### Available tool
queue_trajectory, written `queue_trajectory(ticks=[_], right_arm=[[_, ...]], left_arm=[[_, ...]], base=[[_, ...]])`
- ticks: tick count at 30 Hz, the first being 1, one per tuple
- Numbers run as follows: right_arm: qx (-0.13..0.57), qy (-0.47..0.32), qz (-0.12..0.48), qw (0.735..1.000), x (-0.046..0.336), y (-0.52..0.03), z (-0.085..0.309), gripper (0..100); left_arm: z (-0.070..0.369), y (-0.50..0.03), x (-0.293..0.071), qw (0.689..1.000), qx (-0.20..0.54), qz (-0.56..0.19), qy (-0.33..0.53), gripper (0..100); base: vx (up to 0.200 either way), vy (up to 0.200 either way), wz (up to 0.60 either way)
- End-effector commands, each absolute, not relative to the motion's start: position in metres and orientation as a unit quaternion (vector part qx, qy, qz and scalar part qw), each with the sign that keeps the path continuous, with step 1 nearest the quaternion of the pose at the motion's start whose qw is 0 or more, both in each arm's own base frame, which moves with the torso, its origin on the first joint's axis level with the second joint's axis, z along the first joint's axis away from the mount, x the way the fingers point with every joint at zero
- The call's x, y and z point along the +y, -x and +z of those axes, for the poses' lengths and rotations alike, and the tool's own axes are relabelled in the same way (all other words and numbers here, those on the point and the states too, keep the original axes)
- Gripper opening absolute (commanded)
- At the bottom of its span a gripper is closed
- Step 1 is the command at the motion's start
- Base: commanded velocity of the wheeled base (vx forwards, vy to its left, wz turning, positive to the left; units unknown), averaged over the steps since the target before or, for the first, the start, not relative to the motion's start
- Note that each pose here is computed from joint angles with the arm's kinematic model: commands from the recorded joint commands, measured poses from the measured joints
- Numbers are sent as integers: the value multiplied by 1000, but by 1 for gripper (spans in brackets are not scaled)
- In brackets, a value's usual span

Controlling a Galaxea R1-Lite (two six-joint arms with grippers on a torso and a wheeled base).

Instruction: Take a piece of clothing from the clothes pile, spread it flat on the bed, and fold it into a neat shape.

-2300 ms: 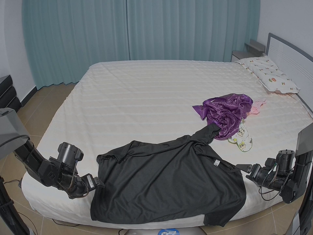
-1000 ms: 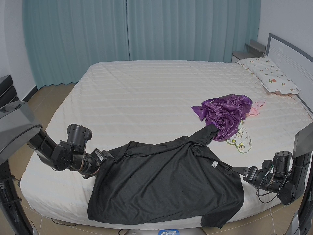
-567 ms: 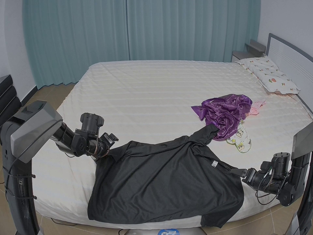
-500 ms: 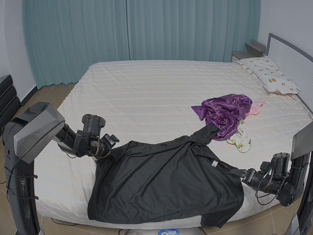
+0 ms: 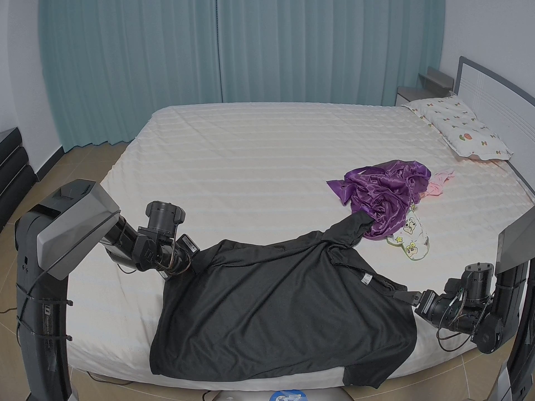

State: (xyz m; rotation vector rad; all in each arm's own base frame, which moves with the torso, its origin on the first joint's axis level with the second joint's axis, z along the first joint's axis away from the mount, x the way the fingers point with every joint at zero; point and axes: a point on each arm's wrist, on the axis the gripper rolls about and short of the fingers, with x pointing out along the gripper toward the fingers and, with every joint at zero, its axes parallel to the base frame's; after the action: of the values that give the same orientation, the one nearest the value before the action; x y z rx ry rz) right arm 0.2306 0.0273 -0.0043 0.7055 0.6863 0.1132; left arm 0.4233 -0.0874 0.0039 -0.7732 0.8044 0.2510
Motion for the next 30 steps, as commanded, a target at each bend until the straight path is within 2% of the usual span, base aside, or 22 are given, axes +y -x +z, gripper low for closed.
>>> queue_trajectory(ticks=[1,12,30], right_arm=[[320,-340,56,883,27,-232,-3,100],[318,-340,53,884,26,-234,-4,100],[313,-356,52,879,28,-238,-3,100]], left_arm=[[7,-429,-76,842,367,129,373,0],[19,-447,-30,843,318,162,403,0],[13,-477,-3,844,252,167,443,0]], base=[[0,0,0],[0,0,0],[0,0,0]])
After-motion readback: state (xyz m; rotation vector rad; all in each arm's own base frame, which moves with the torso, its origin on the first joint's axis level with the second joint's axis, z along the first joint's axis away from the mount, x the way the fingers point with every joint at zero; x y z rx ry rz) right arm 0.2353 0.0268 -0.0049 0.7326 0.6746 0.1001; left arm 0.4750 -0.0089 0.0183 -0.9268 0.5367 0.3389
